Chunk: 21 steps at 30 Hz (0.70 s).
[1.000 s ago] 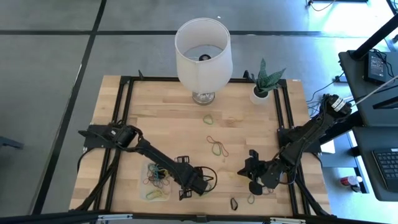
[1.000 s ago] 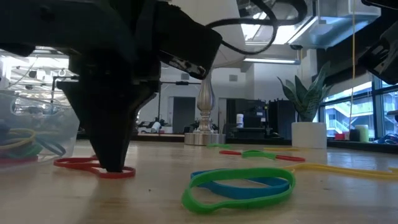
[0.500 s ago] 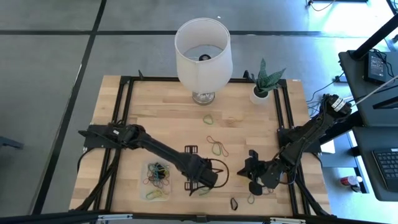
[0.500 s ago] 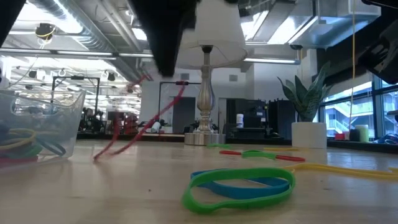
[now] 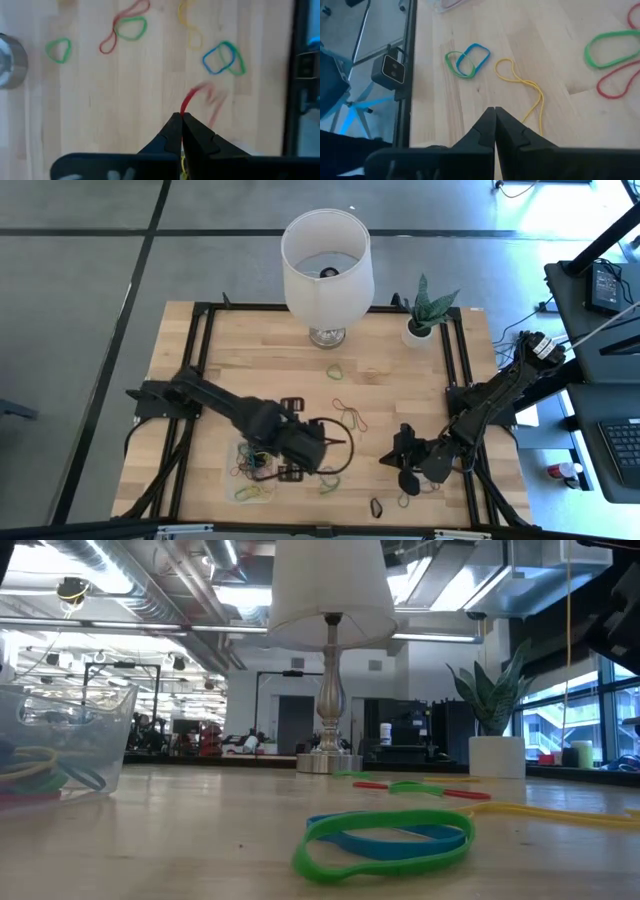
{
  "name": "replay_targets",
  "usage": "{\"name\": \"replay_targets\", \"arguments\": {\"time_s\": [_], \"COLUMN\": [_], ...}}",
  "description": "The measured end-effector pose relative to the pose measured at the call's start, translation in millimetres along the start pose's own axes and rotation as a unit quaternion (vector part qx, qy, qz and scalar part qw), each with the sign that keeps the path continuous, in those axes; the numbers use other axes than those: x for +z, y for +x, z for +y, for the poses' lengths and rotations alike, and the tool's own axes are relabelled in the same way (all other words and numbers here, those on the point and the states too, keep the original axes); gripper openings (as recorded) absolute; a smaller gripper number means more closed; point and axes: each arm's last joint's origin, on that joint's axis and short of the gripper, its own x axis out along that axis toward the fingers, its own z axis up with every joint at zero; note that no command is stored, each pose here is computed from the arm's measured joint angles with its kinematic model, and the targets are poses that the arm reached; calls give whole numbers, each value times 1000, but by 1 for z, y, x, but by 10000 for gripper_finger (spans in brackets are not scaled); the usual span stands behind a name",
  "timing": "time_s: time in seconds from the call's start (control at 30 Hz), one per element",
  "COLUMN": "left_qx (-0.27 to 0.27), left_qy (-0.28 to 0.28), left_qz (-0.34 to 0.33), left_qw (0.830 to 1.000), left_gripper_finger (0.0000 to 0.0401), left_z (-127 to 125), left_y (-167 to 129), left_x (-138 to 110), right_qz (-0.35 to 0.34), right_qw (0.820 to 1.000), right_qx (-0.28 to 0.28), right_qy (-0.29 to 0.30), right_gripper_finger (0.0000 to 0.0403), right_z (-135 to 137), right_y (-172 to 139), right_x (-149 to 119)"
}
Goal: Pick and place rubber bands into bin
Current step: Put the red rubber band into the transparent bin
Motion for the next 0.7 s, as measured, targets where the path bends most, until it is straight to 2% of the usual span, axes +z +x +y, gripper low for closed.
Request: {"name": "replay_targets", "arguments": {"time_s": [0.17, 0.33, 0.53, 0.7], "left_qx": [-25, -43, -43, -18], "left_qy": [6, 44, 103, 125], "left_qz": [-38, -55, -64, -25], "left_qw": [999, 997, 992, 992], "left_gripper_finger": [2, 2, 2, 2], "left_z": [1, -12, -37, -53], "left_y": [-37, -56, -62, -45], "left_x": [-16, -32, -49, -73], "right_qz": [-10, -44, -100, -135], "right_qw": [999, 996, 988, 981], "right_qx": [12, 20, 26, 36], "right_qy": [36, 80, 113, 135], "right_gripper_finger": [6, 6, 6, 6], "right_z": [3, 6, 10, 14], "right_y": [0, 0, -2, -3], "right_x": [2, 6, 13, 18]}}
